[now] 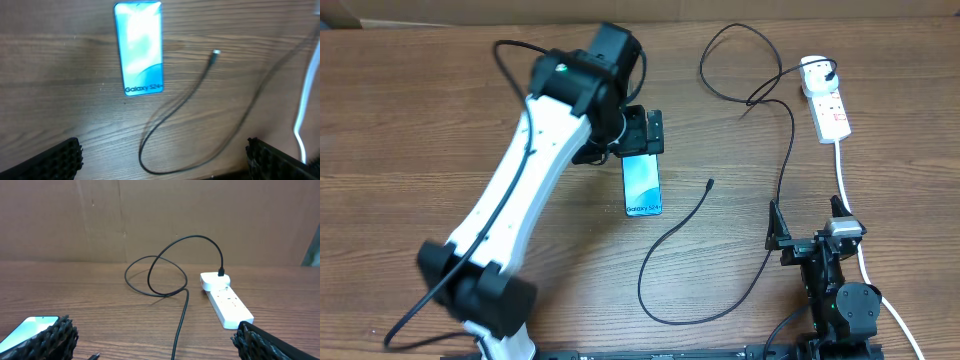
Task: Plug charger to phone and switch on socket
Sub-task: 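Move the left gripper forward over the smartphone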
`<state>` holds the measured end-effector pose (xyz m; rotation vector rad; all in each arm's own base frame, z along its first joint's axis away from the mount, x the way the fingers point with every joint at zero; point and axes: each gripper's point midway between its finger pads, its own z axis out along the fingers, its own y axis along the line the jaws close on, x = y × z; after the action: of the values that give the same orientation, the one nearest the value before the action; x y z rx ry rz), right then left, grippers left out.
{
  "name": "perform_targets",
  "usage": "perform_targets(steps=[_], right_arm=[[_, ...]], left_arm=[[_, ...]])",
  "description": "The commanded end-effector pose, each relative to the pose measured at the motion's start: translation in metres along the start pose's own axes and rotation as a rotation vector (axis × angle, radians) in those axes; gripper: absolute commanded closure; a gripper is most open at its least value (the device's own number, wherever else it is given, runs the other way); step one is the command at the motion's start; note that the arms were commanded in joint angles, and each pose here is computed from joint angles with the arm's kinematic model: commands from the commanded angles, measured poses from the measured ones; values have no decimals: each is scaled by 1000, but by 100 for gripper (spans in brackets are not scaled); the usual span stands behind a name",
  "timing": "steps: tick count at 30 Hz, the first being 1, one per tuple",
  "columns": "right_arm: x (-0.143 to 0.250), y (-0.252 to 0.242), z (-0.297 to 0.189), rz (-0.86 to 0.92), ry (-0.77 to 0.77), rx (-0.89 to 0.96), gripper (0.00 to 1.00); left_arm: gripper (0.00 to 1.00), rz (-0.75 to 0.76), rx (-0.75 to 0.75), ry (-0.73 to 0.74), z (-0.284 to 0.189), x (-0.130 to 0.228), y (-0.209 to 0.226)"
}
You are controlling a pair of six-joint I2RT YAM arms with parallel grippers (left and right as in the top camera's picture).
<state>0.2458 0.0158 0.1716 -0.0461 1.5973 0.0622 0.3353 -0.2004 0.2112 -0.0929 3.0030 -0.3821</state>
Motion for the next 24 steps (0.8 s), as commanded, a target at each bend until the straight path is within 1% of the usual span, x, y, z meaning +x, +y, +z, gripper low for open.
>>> perform_targets(steps=[1, 7, 9, 12, 14, 18, 20, 24], right_arm=[[2, -1, 0, 3, -2, 5, 0], [2, -1, 0, 3, -2, 5, 0], [2, -1, 0, 3, -2, 5, 0], [2, -1, 0, 3, -2, 5, 0], [2, -1, 0, 3, -2, 5, 0], [2, -1, 0, 3, -2, 5, 0], [2, -1, 0, 3, -2, 5, 0], [2, -1, 0, 3, -2, 5, 0]], left_arm=[[0, -68, -71, 59, 36, -1, -4], [0, -10, -173, 83, 78, 2, -9], [0, -4, -199, 109, 91, 5, -7], [0, -12, -253, 193, 115, 15, 2], [0, -16, -246, 222, 119, 18, 3], [0, -11, -211, 160, 123, 2, -4], [0, -24, -235, 118, 126, -6, -1], [0, -115, -305, 42, 127, -15, 11]])
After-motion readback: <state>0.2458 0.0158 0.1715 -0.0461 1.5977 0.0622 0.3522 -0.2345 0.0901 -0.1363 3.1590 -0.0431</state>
